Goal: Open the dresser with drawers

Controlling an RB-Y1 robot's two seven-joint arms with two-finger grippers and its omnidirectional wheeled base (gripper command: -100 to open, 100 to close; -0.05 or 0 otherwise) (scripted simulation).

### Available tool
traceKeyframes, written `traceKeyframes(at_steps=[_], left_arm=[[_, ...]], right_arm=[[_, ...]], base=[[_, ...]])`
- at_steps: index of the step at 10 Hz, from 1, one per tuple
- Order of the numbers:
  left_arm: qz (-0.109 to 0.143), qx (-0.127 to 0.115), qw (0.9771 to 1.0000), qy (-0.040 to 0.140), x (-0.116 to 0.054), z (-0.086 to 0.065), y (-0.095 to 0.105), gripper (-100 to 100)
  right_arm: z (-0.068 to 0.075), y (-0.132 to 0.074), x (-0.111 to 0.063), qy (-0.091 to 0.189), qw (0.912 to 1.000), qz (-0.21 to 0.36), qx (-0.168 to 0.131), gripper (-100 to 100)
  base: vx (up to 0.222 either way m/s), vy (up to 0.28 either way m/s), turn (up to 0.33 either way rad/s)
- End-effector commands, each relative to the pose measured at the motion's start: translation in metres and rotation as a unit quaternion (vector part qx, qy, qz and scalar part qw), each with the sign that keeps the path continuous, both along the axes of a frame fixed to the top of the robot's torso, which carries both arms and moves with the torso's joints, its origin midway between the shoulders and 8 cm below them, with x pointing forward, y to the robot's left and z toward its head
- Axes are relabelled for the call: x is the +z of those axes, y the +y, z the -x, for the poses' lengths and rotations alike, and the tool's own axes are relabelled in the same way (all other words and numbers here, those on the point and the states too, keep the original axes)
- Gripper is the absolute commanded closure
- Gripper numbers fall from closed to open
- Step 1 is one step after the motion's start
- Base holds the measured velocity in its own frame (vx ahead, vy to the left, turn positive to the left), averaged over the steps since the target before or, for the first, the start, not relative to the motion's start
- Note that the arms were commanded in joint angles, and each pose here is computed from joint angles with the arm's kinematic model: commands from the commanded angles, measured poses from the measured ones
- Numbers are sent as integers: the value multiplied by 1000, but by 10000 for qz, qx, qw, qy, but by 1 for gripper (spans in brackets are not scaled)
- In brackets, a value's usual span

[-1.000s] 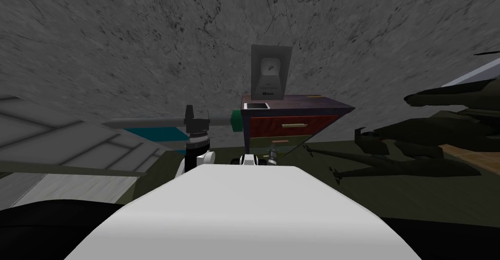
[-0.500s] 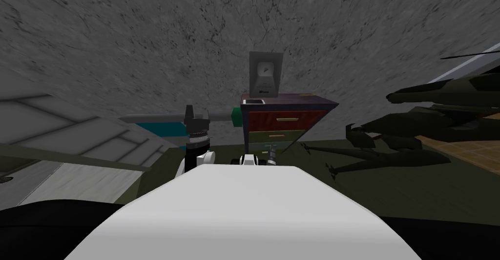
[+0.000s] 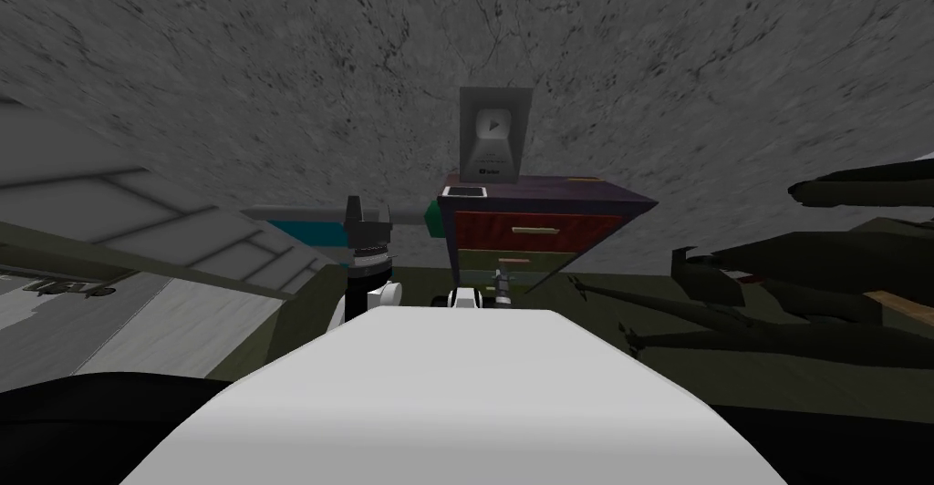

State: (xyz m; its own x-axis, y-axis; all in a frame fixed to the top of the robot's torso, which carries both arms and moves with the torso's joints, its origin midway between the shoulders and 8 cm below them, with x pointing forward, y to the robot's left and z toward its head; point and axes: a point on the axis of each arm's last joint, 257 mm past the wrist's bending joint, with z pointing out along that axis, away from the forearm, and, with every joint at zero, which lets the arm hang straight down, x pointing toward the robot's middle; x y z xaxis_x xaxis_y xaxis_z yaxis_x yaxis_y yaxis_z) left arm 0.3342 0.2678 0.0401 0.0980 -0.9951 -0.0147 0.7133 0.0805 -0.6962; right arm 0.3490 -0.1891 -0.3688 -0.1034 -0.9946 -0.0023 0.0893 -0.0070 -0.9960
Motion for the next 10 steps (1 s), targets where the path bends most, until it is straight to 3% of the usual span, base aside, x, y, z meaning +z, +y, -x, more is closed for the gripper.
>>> traceKeyframes(at_steps=[1,2,4,5,6,7,10], left_arm=[[0,0,10000,0,0,0,0,0],[0,0,10000,0,0,0,0,0],[1,0,10000,0,0,0,0,0],[1,0,10000,0,0,0,0,0],[1,0,10000,0,0,0,0,0],[2,0,10000,-1,0,0,0,0],[2,-1,10000,-1,0,0,0,0]], right_arm=[[0,15,3,24,9994,21,332,-100],[1,12,3,11,9997,11,253,-100],[-12,15,10,18,9996,-13,274,-100],[-10,14,9,9,9996,-16,265,-100],[0,13,3,19,9996,14,271,100],[-5,13,5,28,9996,12,277,100],[-1,17,12,7,9995,-8,329,100]], base=[[39,-106,100],[16,-47,18],[65,-18,-2],[34,-11,3],[-38,17,3],[-24,8,-10],[-147,-6,-34]])
